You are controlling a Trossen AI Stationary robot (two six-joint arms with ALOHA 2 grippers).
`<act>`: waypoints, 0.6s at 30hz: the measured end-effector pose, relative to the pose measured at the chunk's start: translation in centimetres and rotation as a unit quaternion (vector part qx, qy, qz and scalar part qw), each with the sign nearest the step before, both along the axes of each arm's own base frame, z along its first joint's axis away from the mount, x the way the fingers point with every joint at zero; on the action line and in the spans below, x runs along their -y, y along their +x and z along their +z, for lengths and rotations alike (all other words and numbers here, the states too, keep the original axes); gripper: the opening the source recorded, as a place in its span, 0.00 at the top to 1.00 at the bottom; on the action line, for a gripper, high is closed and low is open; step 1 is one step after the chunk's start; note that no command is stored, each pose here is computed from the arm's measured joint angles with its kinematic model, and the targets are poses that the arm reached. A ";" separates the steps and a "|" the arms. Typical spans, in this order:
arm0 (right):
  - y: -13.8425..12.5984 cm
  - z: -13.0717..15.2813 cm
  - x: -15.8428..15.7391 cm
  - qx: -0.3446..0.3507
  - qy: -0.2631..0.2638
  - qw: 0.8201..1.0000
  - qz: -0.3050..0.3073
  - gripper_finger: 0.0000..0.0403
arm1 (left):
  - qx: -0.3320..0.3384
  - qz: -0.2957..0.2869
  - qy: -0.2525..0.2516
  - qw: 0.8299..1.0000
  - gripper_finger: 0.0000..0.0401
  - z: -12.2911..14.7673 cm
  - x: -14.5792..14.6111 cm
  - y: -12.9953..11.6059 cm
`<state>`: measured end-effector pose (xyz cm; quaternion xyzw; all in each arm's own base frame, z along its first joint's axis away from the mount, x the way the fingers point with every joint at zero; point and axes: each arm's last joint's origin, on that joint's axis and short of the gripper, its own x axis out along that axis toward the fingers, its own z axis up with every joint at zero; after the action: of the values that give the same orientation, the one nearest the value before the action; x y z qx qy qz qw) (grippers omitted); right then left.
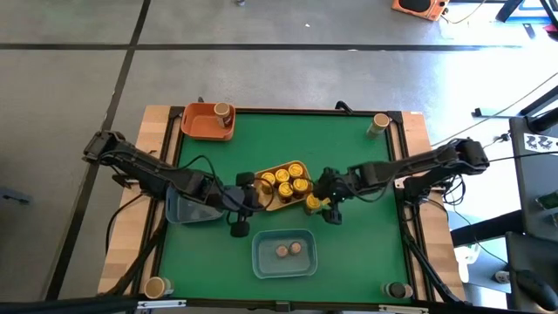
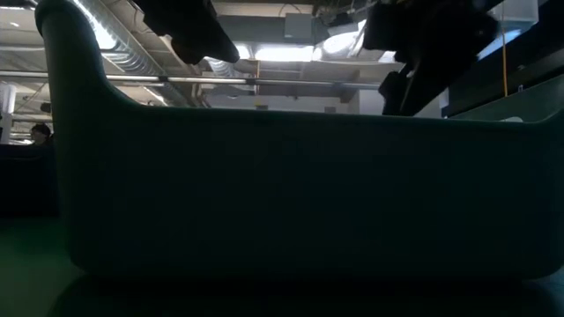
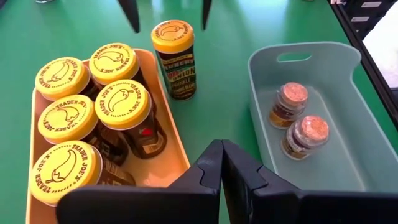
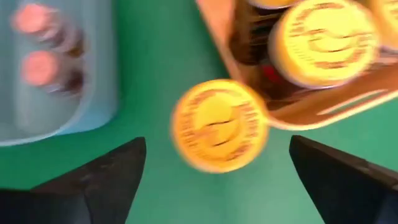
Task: Sort spices by type
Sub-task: Put the yellow seasoning bottle into the yellow bin
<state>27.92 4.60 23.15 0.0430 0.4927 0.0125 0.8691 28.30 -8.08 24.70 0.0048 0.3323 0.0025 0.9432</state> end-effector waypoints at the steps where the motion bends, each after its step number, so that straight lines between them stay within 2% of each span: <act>1: 0.1 -0.1 0.1 0.000 -0.005 1.000 -0.004 0.04 | 0.000 0.000 0.000 1.000 0.99 0.0 0.0 0.0; 5: 0.6 -0.8 0.1 -0.005 -0.016 1.000 -0.009 0.06 | 0.000 0.003 -0.004 1.000 0.99 0.0 0.0 0.0; 9: 1.2 -1.6 -0.3 -0.008 0.000 1.000 0.017 0.06 | 0.000 0.006 -0.007 1.000 0.99 0.0 0.0 0.0; 13: 1.7 -2.2 -0.6 -0.009 -0.014 0.999 0.031 0.07 | 0.000 0.006 -0.007 1.000 0.99 0.0 0.0 0.0; 15: 1.8 -2.3 -0.5 -0.007 -0.016 0.999 0.029 0.12 | 0.000 0.006 -0.007 1.000 0.99 0.0 0.0 0.0; 18: 1.8 -2.2 -0.4 -0.007 -0.018 0.999 0.026 0.24 | -0.001 0.006 -0.007 1.000 0.99 0.0 0.0 0.0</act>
<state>29.70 5.05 20.91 0.0147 0.5001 0.0265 0.8655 28.29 -8.05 24.68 -0.0033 0.3333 0.0059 0.9428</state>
